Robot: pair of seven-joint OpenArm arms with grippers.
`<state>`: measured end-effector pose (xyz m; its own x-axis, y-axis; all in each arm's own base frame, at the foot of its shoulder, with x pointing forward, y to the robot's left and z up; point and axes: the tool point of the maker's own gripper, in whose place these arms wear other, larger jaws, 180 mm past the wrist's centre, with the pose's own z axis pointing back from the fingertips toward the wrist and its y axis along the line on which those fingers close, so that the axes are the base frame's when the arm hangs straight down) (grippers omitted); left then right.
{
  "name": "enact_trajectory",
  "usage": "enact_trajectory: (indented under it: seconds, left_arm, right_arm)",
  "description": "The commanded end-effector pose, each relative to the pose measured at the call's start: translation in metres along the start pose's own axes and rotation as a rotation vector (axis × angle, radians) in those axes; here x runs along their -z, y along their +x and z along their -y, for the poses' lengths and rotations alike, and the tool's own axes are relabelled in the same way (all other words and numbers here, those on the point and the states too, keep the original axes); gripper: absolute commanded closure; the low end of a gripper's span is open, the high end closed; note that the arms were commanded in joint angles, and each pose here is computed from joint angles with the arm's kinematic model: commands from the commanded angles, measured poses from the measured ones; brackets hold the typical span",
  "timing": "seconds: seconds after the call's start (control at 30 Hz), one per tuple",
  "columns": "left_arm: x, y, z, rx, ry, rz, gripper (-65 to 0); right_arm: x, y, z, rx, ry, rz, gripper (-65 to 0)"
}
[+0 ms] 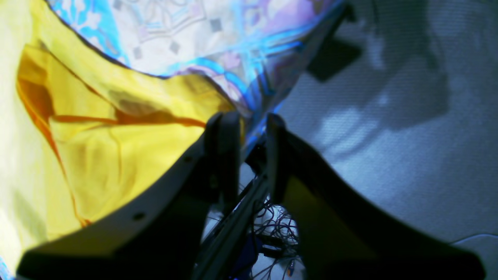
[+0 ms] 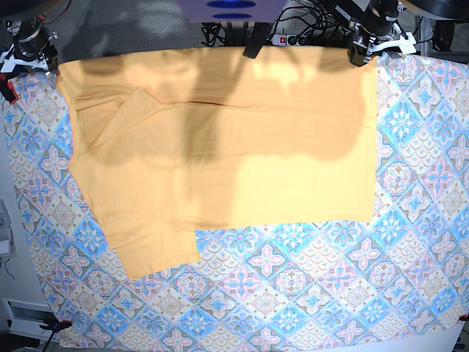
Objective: Fold the T-shirt properly
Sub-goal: 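Pull the shoulder edge toward the robot with both grippers, flattening the shirt, then release the shoulder edge and move both grippers to the shirt's side edges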
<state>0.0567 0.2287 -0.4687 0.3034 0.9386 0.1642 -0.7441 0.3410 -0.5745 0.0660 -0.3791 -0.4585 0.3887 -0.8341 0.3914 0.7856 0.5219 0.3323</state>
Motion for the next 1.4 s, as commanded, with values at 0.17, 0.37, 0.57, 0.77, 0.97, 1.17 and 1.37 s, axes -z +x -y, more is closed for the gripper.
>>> enact_trajectory:
  seconds: [0.17,0.37,0.57,0.77,0.97,1.17,1.37]
  left_arm:
    - [-0.024,-0.008,-0.006,0.028,0.021,-0.025,-17.5]
    - [-0.032,-0.002,0.007,0.043,-0.009,-0.008,-17.4]
    - [-0.035,0.018,0.070,0.098,-0.164,0.047,-17.3]
    - [-0.022,0.048,0.123,0.185,-0.285,0.090,-17.3]
    - [-0.003,0.084,0.176,0.278,-0.389,0.118,-17.3]
    - [0.030,0.117,0.204,0.302,-0.399,0.092,-17.3]
    - [0.057,0.147,0.217,0.339,-0.360,0.135,-17.3]
  right_arm:
    - [-0.005,0.014,-0.002,-0.022,0.006,0.034,-12.1]
    - [-0.005,0.016,-0.003,-0.023,0.008,0.039,-12.1]
    - [-0.013,0.038,-0.025,-0.050,0.058,0.098,-12.0]
    - [-0.035,0.072,-0.081,-0.326,0.076,0.236,-12.0]
    - [-0.019,0.073,-0.149,-0.420,0.177,0.235,-12.0]
    - [0.002,0.066,-0.204,-0.444,0.279,0.203,-12.0]
    - [0.021,0.050,-0.238,-0.465,0.339,0.149,-11.9]
